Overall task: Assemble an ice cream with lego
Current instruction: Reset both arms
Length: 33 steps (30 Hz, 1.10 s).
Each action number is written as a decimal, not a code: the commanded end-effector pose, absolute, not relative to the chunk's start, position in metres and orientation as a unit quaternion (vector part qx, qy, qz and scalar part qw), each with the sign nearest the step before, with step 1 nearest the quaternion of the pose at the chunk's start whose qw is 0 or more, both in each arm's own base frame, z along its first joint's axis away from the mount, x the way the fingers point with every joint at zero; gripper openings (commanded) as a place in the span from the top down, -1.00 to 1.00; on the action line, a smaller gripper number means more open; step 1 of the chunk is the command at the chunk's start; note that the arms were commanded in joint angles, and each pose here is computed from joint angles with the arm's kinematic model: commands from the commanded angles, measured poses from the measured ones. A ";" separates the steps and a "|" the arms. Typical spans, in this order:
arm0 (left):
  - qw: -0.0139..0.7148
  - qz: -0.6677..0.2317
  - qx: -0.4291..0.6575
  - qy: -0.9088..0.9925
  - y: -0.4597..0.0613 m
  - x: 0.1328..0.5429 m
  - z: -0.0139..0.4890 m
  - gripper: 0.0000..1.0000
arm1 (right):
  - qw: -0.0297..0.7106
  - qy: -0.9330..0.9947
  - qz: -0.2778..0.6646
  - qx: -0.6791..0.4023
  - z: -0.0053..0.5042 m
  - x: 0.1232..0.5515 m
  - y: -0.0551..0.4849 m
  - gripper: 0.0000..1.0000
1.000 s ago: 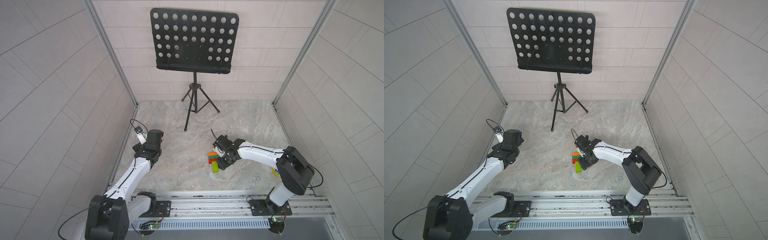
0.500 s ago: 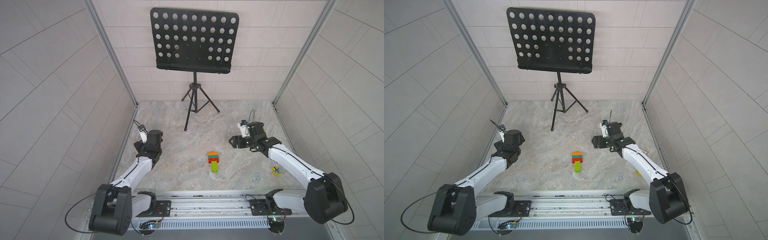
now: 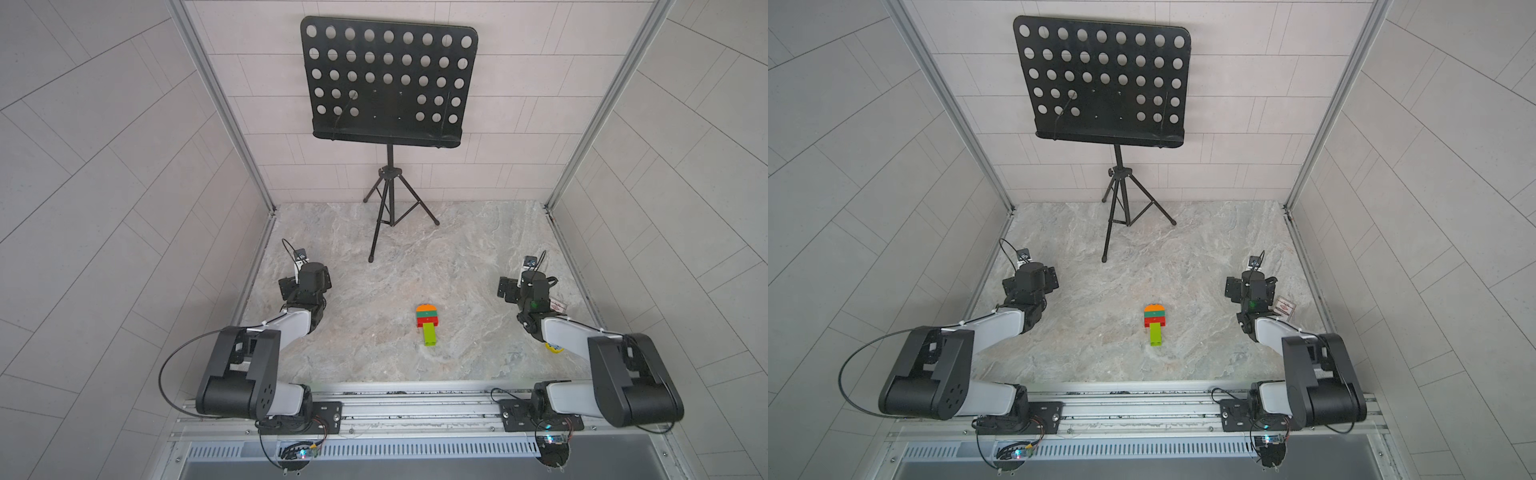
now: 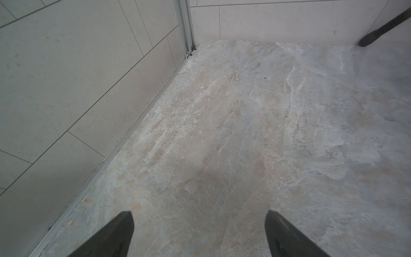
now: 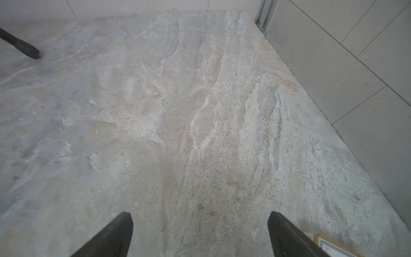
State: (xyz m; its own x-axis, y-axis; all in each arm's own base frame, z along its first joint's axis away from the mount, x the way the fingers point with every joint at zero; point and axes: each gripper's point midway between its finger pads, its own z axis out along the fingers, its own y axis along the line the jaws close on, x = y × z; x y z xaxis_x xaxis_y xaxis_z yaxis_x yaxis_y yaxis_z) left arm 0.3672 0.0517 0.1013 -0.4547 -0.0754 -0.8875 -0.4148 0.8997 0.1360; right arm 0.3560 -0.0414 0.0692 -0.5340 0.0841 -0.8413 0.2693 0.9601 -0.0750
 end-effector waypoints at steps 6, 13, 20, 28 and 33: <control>0.536 0.108 -0.116 0.829 0.048 0.387 0.094 -1.00 | 0.545 0.824 -0.128 0.093 0.095 0.387 -0.048 -0.99; 0.533 0.103 -0.093 0.834 0.041 0.392 0.084 -1.00 | 0.562 0.815 -0.123 0.062 0.092 0.387 -0.035 -0.99; 0.534 0.107 -0.085 0.835 0.037 0.391 0.086 -1.00 | 0.550 0.825 -0.110 0.070 0.088 0.390 -0.039 -0.99; 0.533 0.108 -0.085 0.835 0.037 0.391 0.085 -1.00 | 0.552 0.823 -0.111 0.070 0.089 0.390 -0.039 -0.99; 0.524 0.111 -0.085 0.841 0.038 0.395 0.081 -1.00 | 0.553 0.823 -0.111 0.069 0.089 0.390 -0.039 -0.99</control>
State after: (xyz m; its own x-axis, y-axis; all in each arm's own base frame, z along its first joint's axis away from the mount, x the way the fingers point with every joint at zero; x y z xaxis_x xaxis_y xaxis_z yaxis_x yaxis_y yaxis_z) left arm 0.3881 0.0385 0.0765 -0.4448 -0.0346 -0.8950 -0.2598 0.9613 0.0919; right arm 0.3884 -0.0384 0.0873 -0.3807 -0.0056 -0.9247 0.2341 0.9668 -0.1023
